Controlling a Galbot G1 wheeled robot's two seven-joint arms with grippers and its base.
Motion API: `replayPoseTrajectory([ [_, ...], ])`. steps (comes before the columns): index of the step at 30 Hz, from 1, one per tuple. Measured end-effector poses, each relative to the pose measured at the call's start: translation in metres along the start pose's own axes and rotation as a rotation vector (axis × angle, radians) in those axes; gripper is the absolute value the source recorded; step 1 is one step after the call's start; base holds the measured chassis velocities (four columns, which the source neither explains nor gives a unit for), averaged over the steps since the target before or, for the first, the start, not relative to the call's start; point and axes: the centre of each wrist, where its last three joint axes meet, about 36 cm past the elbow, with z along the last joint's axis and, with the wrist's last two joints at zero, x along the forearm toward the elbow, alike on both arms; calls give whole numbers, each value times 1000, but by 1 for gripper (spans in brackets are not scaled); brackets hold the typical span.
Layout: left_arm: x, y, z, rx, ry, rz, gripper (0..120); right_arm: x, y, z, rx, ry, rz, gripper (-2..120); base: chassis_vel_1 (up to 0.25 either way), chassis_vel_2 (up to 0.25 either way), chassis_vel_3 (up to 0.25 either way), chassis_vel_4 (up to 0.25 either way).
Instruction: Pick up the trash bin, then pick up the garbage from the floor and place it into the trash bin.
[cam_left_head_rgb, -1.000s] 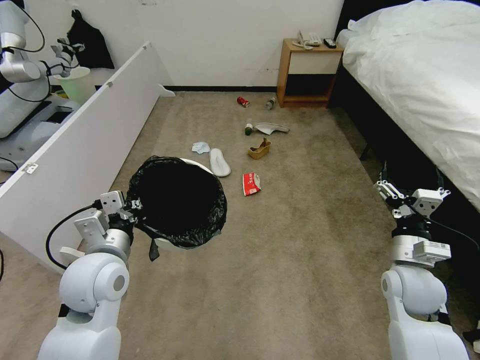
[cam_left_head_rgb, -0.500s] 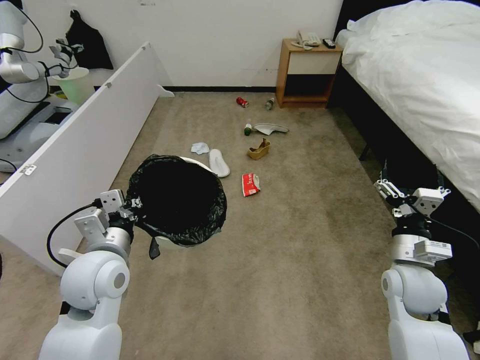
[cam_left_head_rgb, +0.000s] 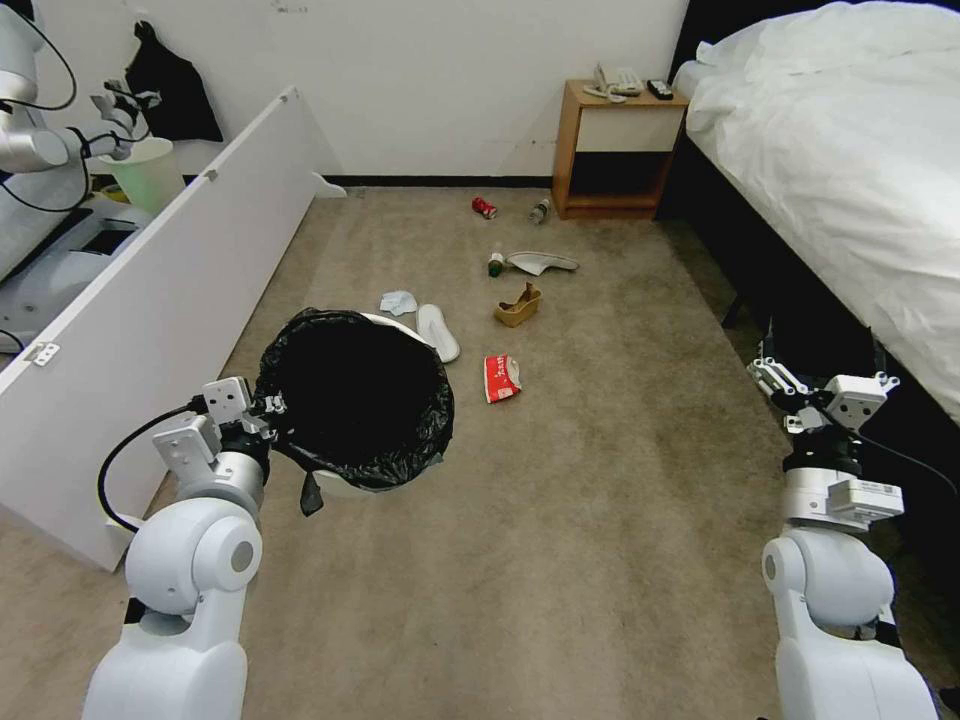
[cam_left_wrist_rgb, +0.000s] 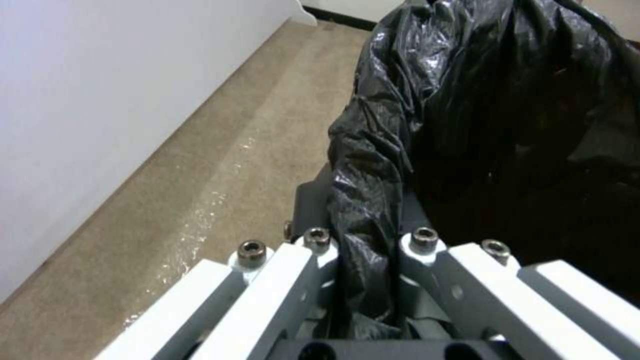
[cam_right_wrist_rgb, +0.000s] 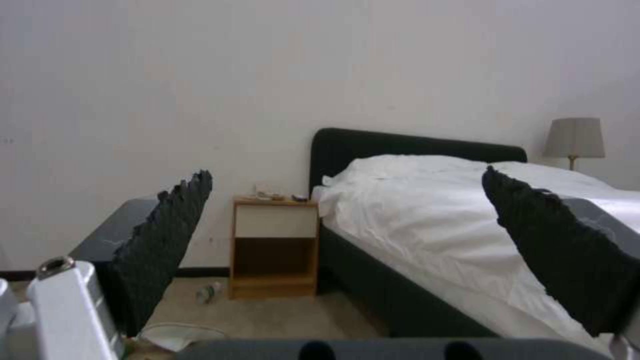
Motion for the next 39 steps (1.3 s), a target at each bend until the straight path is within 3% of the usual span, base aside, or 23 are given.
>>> replayPoseTrajectory([
  [39, -1, 0, 3, -1, 5, 2, 4, 1, -1, 0, 0, -1, -12, 100, -63, 66, 65, -61],
])
